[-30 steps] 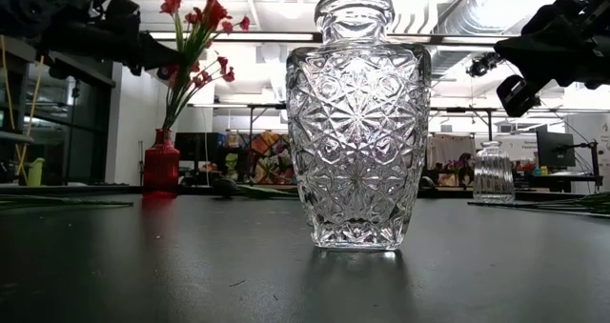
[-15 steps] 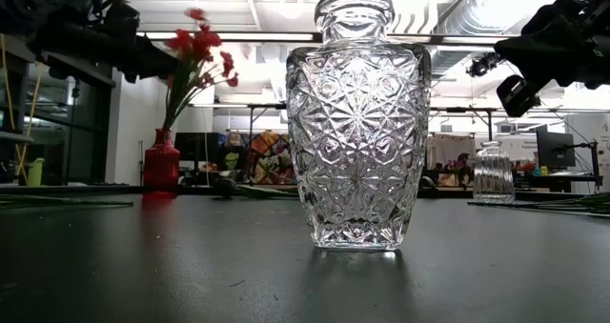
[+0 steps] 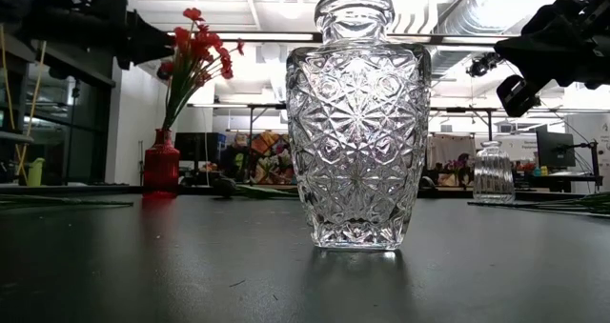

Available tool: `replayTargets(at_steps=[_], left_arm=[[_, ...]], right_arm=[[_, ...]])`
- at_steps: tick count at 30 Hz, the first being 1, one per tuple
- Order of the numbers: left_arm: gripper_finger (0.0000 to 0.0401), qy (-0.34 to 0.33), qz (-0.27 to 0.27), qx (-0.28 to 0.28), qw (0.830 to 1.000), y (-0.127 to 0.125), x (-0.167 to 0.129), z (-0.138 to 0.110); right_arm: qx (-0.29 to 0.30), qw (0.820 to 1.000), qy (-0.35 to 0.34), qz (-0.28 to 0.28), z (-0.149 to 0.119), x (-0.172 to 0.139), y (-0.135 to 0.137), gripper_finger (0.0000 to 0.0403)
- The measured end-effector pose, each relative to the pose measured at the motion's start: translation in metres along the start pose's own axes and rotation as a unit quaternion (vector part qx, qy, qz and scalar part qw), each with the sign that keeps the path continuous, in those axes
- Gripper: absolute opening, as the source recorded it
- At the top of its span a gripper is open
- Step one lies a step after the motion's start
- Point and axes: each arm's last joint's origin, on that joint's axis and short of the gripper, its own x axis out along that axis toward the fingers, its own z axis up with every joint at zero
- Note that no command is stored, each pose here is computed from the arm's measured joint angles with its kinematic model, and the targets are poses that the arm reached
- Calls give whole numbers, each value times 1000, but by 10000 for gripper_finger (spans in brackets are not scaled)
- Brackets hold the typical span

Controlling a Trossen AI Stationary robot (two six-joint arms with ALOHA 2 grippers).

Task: Sort flowers into vase by color
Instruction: Put the orange flowers into the red vase

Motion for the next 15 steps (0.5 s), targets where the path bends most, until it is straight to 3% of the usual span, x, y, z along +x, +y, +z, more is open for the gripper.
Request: replayTargets(at_steps=[7,15], left_arm=[[220,-21,-1,18,1000,-9,-10,12],[220,-71,7,54,996,-18,-19,47]], right_arm=[[0,1000,0,0,0,0,0,0],[0,1000,0,0,0,0,0,0]])
